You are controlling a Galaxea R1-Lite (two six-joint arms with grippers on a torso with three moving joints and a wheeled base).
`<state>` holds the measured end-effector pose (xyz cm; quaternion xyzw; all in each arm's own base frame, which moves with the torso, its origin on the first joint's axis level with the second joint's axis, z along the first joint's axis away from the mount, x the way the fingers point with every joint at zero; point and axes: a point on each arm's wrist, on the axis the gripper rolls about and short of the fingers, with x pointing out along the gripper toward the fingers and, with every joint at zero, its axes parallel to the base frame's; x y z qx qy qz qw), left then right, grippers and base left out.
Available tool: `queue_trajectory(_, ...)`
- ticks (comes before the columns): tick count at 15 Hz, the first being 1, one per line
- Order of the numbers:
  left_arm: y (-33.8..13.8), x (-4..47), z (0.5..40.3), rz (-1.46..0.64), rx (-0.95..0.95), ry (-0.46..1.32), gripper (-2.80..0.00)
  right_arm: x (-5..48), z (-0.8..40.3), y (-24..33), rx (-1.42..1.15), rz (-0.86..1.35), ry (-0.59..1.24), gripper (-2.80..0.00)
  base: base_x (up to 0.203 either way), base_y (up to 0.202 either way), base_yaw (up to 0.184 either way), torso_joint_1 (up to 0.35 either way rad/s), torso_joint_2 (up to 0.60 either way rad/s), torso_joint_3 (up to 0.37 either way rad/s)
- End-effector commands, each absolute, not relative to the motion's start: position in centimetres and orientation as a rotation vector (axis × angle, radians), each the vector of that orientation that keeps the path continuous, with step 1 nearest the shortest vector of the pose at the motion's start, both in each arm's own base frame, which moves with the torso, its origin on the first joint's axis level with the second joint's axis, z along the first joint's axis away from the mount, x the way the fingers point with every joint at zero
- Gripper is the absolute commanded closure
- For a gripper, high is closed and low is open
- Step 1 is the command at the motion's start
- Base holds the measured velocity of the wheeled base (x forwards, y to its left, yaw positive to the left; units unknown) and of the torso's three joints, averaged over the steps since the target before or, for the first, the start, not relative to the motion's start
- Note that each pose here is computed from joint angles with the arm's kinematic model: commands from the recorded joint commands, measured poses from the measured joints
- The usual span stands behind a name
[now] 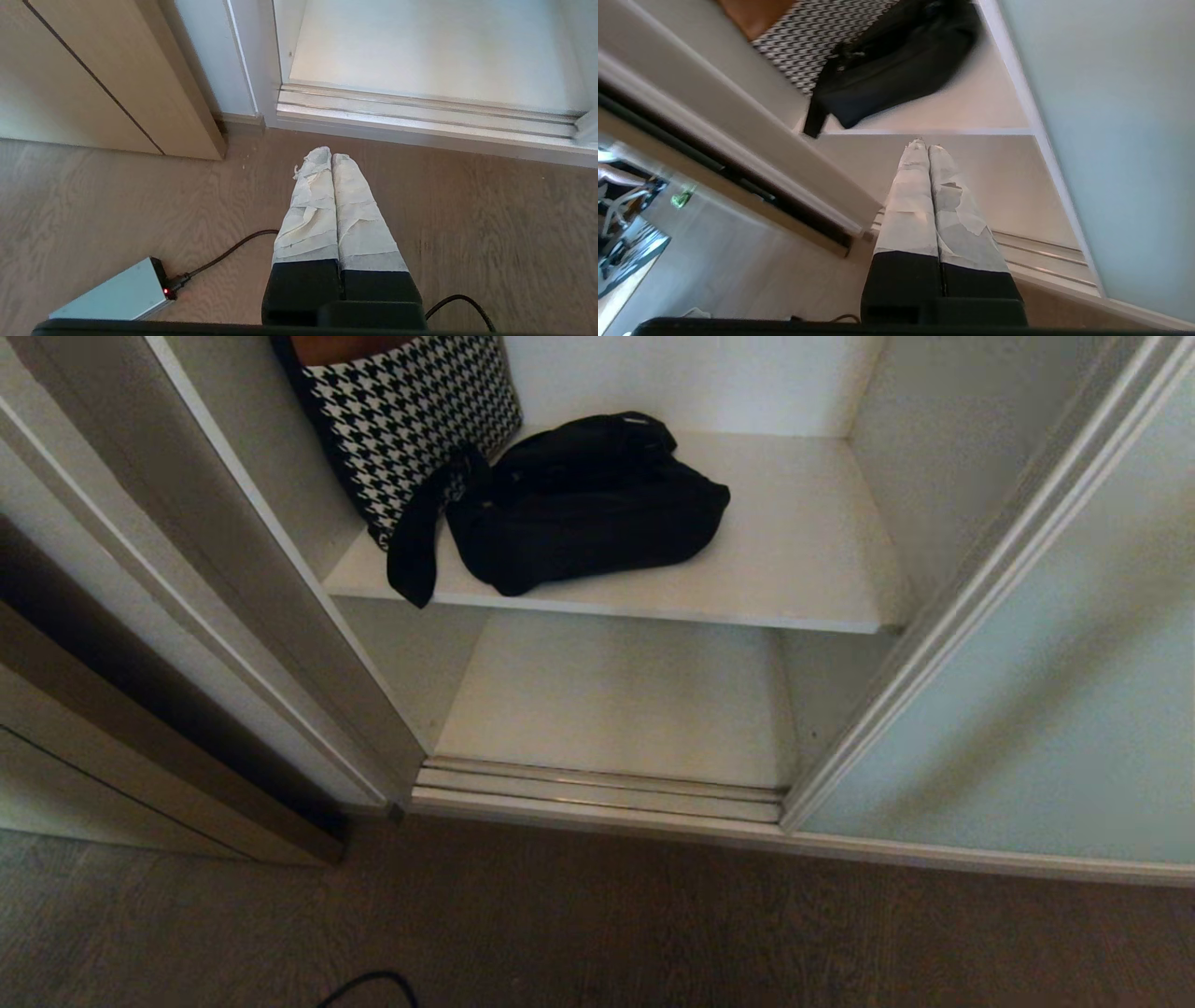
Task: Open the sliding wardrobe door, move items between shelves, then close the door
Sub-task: Close the door
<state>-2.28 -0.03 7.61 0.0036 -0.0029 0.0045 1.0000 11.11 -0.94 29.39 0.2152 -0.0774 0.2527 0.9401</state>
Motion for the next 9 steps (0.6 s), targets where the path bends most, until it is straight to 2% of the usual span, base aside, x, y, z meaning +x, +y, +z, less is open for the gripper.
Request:
queue_trajectory(1, 0.0, -2.3, 7.6, 0.009, 0.008, -0.005, 0.00, 8.7, 29.9, -0.4, 0.418, 0.538, -0.207, 0.00, 0.000, 0.000, 0.000, 0.000, 0.00, 0.000)
queue_trajectory(9, 0.0, -2.3, 7.6, 0.009, 0.008, -0.005, 0.00, 7.7, 29.6, -0.2, 0.428, 0.504, -0.216, 0.00, 0.000, 0.000, 0.000, 0.000, 0.00, 0.000)
